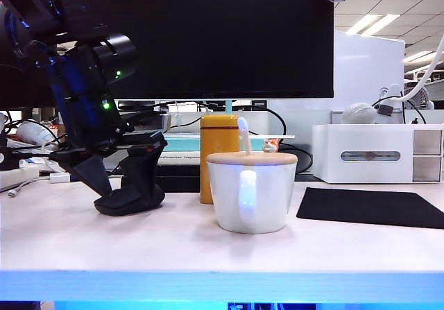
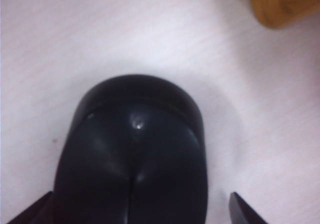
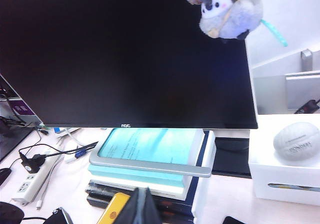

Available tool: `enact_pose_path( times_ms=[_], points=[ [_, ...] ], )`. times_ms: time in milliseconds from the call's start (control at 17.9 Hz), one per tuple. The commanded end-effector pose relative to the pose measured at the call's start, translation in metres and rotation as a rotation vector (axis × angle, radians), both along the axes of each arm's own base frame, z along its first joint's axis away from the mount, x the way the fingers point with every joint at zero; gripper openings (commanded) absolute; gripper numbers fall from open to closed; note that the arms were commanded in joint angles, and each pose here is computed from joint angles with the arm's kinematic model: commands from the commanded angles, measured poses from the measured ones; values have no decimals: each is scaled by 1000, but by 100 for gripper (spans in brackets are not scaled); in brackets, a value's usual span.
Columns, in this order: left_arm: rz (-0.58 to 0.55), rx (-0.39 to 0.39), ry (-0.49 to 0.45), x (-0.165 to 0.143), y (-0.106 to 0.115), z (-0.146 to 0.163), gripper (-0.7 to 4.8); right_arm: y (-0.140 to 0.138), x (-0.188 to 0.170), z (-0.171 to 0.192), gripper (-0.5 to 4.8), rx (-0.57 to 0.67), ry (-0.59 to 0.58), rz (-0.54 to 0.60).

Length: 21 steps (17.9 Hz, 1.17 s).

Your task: Place the black mouse on the black mouse pad.

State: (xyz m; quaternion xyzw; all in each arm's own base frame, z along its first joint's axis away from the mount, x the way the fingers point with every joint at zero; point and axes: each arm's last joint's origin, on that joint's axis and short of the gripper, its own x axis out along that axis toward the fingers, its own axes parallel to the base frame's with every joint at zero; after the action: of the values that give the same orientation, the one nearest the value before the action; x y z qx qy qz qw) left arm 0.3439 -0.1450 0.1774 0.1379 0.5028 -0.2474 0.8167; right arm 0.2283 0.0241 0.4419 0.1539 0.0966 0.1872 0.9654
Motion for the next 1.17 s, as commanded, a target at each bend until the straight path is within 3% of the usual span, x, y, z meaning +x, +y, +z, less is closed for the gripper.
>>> enact_pose_path(
  times_ms=[56,224,783,895,1175],
  points=[
    [1,-10,-10,0,0,2,479,0,-2,6,-1,0,-44,1],
    [1,-13,-16,1,-1,3,438,0,-2,7,-1,0,-51,1],
    [-5,-26,-21,2,-1,6,421,0,-2,7,-1,0,-51,1],
    [-5,-25,-21,2,-1,6,295,0,-2,7,-1,0,-51,1],
    [-1,-29,-36,3,-2,7,291,0,-2,7,-1,0,-51,1]
  ],
)
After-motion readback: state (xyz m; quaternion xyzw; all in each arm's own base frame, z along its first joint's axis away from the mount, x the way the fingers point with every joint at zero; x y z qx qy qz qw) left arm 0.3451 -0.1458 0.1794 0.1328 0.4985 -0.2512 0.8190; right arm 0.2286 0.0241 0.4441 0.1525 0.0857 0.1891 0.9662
